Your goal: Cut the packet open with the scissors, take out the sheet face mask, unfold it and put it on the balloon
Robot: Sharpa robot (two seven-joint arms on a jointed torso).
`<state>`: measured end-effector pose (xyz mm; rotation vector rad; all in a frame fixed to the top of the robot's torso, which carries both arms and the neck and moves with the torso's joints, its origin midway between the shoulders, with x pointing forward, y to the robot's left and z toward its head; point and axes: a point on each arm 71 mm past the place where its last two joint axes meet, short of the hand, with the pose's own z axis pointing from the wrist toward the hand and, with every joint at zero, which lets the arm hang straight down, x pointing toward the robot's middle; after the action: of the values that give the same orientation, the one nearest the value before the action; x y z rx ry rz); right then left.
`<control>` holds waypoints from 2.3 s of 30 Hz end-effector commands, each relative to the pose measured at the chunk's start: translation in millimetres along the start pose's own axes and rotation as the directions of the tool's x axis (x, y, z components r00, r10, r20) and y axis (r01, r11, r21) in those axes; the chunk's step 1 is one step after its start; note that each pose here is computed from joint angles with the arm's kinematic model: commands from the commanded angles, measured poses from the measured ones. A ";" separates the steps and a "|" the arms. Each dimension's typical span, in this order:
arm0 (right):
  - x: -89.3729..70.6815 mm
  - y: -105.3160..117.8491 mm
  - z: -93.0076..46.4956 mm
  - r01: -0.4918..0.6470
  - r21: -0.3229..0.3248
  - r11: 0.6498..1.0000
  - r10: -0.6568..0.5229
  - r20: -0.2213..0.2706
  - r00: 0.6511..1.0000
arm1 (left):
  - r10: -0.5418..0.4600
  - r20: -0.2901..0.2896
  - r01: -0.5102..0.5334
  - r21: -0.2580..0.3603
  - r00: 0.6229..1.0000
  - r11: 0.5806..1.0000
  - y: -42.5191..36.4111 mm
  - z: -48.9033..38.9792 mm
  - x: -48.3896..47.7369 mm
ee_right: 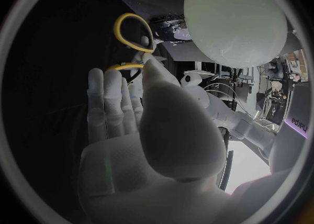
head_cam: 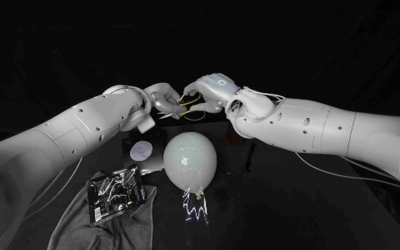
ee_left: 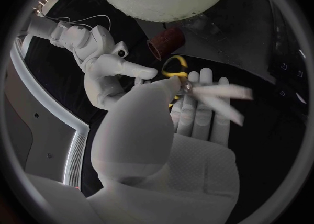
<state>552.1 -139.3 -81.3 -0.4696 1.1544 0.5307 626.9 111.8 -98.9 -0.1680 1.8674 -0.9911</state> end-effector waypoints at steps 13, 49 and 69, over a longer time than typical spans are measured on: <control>-2.4 -4.5 -3.5 -0.137 -0.026 0.990 0.137 -0.018 0.990 | -0.008 -0.008 0.008 -0.049 1.000 0.999 4.4 -0.7 -0.5; 26.8 -44.1 -25.8 -0.605 0.397 0.691 0.648 0.031 0.761 | -0.139 0.079 0.137 0.039 0.987 0.990 1.6 -9.2 -7.0; 37.2 -39.4 -18.3 -0.589 0.395 0.705 0.642 -0.002 0.766 | -0.150 0.079 0.145 0.056 0.986 0.988 -1.9 -8.4 -5.3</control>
<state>575.0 -178.2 -118.3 0.2714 1.4989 0.8361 622.7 120.7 -95.4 -0.3127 1.7970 -1.0817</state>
